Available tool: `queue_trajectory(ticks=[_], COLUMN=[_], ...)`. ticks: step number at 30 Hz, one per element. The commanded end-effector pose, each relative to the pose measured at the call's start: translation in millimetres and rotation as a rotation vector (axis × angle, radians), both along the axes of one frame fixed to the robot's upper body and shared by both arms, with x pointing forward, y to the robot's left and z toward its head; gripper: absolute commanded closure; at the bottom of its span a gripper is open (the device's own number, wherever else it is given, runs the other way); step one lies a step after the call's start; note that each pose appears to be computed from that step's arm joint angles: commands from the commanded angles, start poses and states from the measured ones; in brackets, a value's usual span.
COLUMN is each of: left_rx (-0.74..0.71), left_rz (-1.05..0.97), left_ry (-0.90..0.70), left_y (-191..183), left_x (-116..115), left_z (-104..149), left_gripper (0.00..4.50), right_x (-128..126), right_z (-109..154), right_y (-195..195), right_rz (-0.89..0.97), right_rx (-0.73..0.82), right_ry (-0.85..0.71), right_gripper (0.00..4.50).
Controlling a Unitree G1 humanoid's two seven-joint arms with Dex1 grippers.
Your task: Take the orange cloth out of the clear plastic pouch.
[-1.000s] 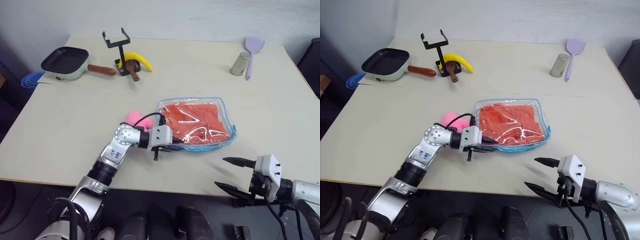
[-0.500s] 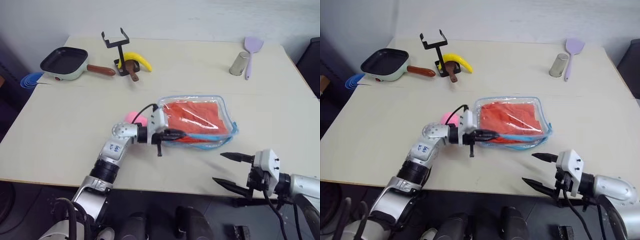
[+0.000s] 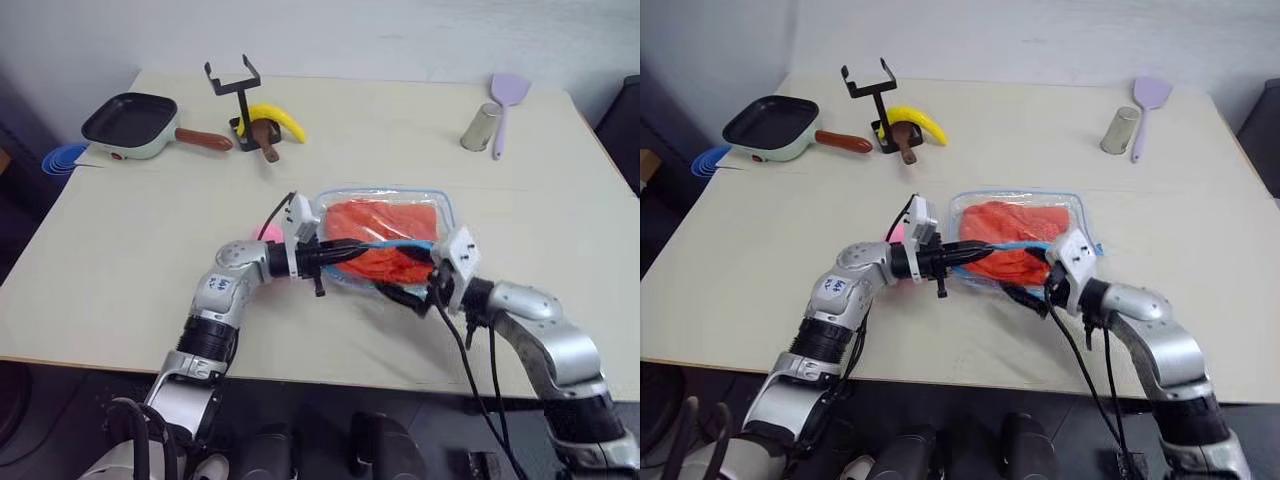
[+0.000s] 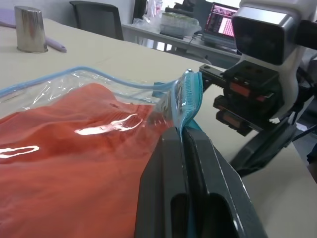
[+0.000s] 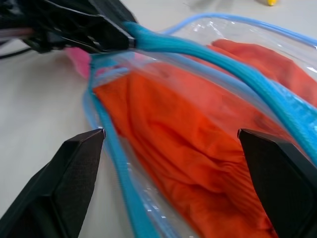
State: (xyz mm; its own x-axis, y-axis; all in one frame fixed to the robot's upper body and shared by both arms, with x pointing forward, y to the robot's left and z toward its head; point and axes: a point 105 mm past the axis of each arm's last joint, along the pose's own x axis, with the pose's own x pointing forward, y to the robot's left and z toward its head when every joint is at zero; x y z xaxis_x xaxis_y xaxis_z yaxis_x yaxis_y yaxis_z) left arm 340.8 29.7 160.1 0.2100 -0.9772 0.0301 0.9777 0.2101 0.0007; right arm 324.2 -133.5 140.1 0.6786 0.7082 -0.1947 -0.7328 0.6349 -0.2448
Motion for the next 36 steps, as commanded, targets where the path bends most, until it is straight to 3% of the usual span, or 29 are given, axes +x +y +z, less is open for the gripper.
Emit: queue_trajectory(ticks=[1, 4, 10, 14, 19, 26, 36], left_rx=[0.004, 0.004, -0.006, -0.007, -0.008, -0.008, -0.019], left_rz=[-0.012, 0.0, 0.004, 0.0, 0.002, 0.006, 0.002], left_ry=[-0.044, -0.043, -0.041, -0.042, -0.046, -0.047, -0.038], left_y=[-1.0, -0.1, 0.6, -0.5, -0.5, 0.8, -0.5], left_x=[-4.6, -3.8, -3.6, -4.0, -3.6, -2.9, -3.3], left_z=[6.4, 6.1, 7.3, 7.7, 8.1, 8.3, 8.9], left_gripper=[4.48, 4.48, 4.48, 4.48, 4.48, 4.48, 4.48], right_x=[10.1, -0.8, 12.0, 22.9, 21.6, 16.3, 37.1], right_z=[2.9, -5.1, -5.8, 0.2, -6.6, -20.9, -25.7], right_y=[-3.7, 7.6, 8.2, 18.1, 19.3, 21.3, 44.4], right_rz=[-0.023, 0.124, 0.094, 0.001, -0.036, 0.118, 0.066], right_rx=[-0.141, -0.274, -0.336, -0.174, -0.077, -0.392, -0.339], right_ry=[-0.113, -0.154, -0.199, -0.157, -0.06, -0.19, -0.169], right_gripper=[0.0, 0.0, 0.0, 0.0, 0.0, 0.0, 0.0])
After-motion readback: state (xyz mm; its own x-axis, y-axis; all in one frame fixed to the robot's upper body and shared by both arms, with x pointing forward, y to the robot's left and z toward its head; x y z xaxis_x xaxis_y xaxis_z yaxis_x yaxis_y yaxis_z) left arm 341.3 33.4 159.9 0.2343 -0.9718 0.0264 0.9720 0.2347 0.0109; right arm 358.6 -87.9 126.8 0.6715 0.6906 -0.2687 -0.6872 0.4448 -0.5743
